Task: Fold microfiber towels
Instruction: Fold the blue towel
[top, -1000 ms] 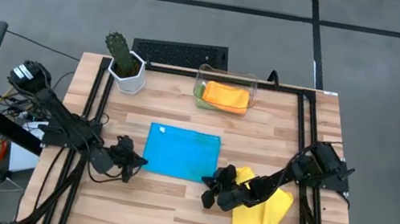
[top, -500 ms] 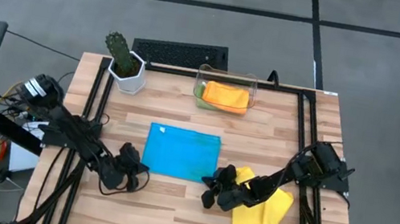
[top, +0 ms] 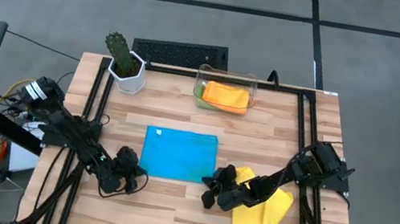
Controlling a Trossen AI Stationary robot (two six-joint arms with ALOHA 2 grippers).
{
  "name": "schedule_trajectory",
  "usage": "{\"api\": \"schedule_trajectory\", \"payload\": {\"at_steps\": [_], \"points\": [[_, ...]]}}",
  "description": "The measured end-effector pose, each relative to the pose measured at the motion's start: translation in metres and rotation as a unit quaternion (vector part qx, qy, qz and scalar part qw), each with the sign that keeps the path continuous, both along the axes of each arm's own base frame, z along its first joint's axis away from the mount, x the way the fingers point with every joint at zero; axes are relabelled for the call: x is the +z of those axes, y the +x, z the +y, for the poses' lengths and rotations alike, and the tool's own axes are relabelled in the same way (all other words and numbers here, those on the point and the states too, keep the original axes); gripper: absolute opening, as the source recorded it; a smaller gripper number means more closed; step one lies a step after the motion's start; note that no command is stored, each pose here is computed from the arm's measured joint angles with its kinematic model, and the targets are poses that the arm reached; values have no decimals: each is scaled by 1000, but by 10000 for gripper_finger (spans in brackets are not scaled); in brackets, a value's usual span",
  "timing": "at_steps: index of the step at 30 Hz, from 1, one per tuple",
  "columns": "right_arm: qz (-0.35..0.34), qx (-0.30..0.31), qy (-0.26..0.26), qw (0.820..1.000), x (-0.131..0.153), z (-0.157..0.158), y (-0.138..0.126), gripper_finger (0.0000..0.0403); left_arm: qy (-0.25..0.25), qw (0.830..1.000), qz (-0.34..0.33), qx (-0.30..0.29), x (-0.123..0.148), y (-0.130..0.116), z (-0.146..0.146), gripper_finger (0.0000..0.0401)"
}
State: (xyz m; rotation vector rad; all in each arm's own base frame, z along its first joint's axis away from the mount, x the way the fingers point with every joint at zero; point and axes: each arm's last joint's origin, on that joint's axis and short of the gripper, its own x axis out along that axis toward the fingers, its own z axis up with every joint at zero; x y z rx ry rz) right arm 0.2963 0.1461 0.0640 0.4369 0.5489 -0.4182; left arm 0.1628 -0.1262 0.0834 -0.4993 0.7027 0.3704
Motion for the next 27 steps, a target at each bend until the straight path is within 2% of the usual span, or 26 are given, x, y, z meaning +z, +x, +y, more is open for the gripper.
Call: {"api": "schedule_trajectory", "payload": {"at_steps": [5,10,16,21,27], "points": [[4,5,-2,1000,-1,2,-2,9,-14,1000,14,-12,16,-11,4,0],[5,6,-4,1000,-1,3,-2,9,-24,999,-35,-6,35,-7,8,0],[4,7,-6,1000,-1,3,-2,9,-31,997,-74,2,40,-2,7,0],[3,11,-8,1000,0,3,-2,9,-4,991,-131,1,39,15,1,0],[2,9,-9,1000,0,1,-1,9,54,995,-89,-7,20,42,-1,0]]}}
